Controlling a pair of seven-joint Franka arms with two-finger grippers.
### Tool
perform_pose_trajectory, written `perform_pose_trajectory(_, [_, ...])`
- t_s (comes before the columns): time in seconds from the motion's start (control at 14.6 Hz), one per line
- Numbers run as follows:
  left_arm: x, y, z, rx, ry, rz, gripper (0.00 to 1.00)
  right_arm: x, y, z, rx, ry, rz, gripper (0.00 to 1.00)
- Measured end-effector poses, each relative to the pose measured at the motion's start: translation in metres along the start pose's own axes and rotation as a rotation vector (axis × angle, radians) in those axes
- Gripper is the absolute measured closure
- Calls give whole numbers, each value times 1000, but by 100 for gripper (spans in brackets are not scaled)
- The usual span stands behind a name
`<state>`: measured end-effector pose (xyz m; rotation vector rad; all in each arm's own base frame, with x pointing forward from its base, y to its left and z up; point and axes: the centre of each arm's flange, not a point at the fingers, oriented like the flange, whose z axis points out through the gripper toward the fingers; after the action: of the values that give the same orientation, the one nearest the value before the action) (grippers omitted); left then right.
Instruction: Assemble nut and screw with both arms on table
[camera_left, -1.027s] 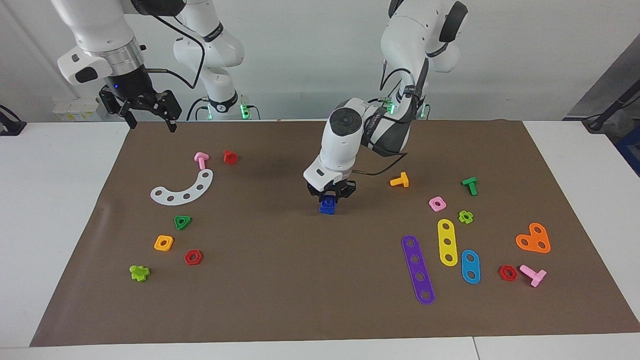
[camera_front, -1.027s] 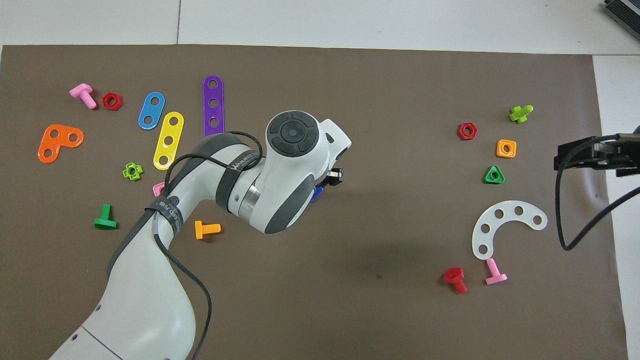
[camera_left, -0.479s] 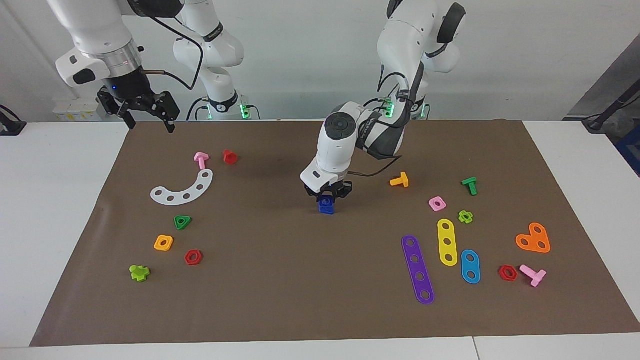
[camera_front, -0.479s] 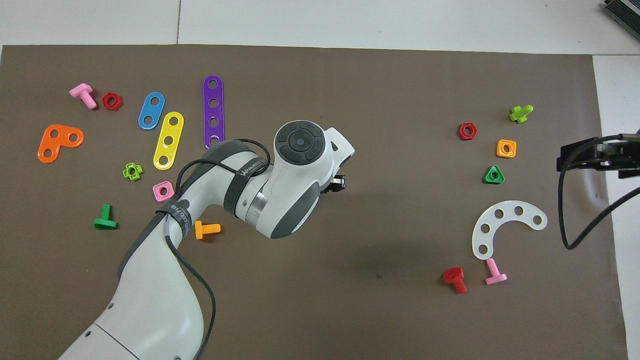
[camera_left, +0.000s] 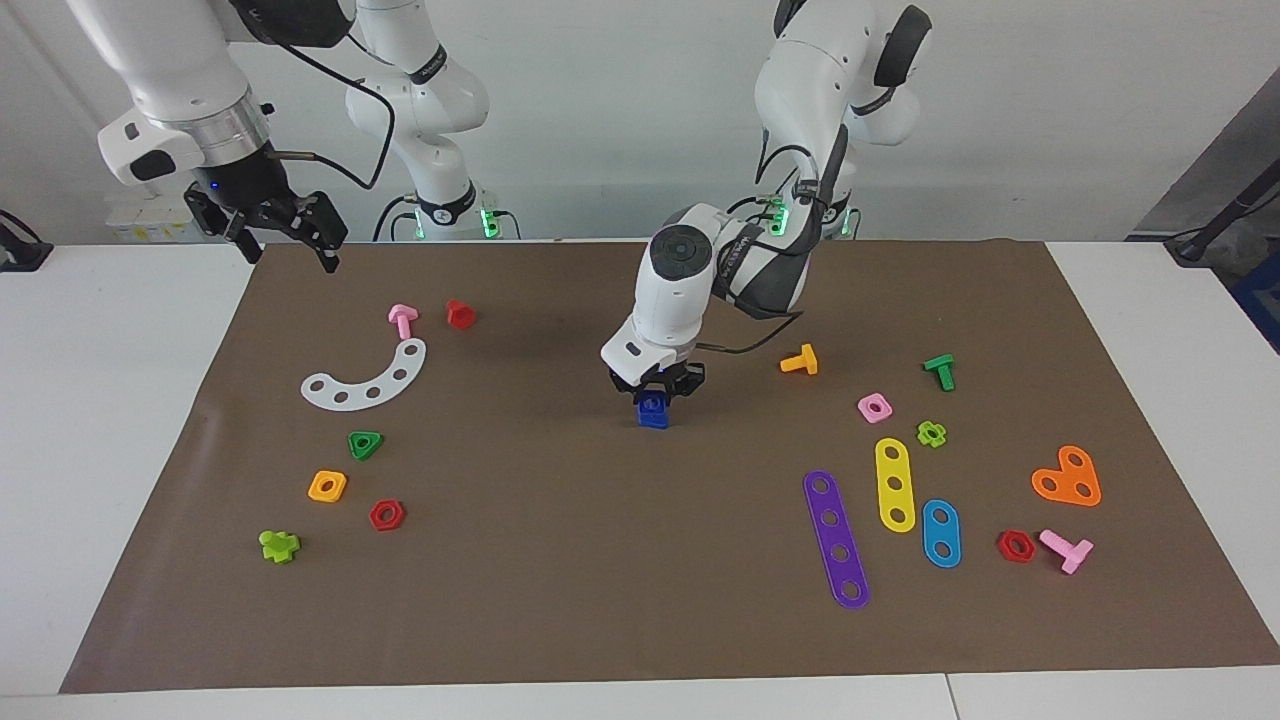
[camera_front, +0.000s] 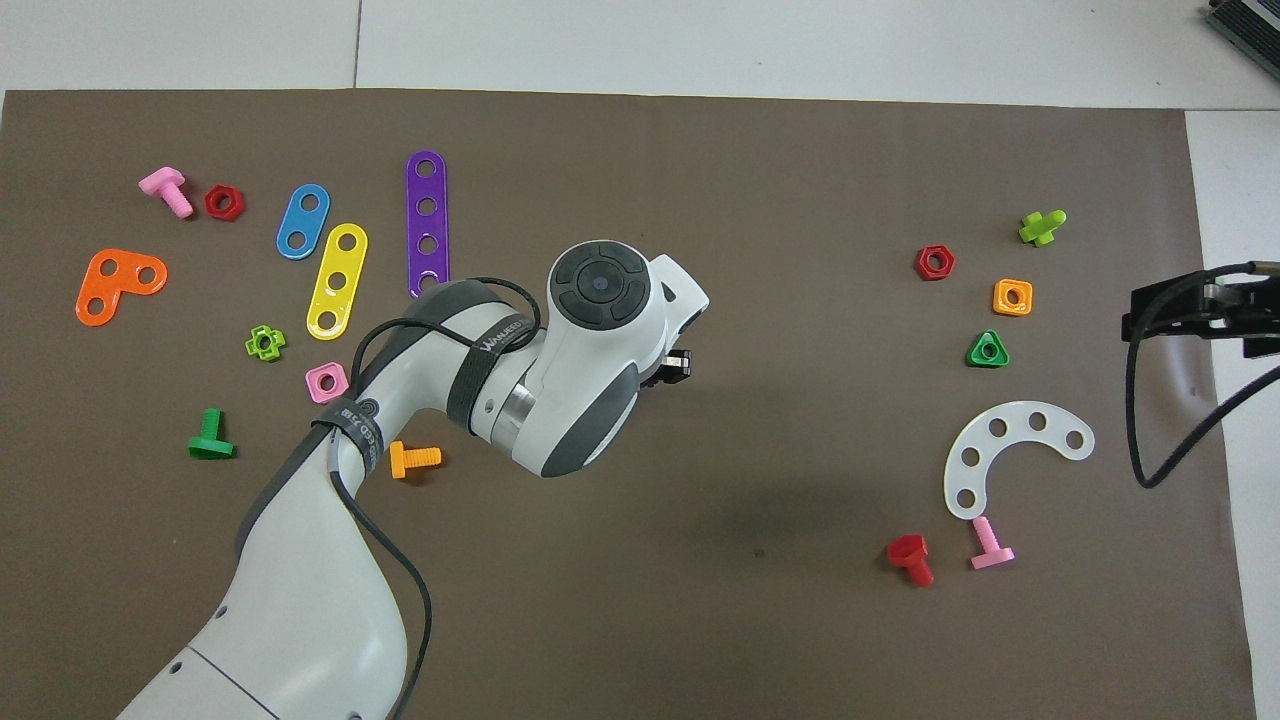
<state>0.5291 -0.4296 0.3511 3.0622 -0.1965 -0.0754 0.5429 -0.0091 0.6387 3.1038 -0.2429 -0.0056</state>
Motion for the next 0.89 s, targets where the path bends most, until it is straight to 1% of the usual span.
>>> perform_pose_trajectory(0.34, [2, 1, -9, 3, -5, -2, 52, 0, 1, 1, 0, -2, 2, 0])
perform_pose_trajectory(0.89, [0, -3, -5, 21, -31, -5, 52, -1, -2, 4, -2, -12, -5, 0])
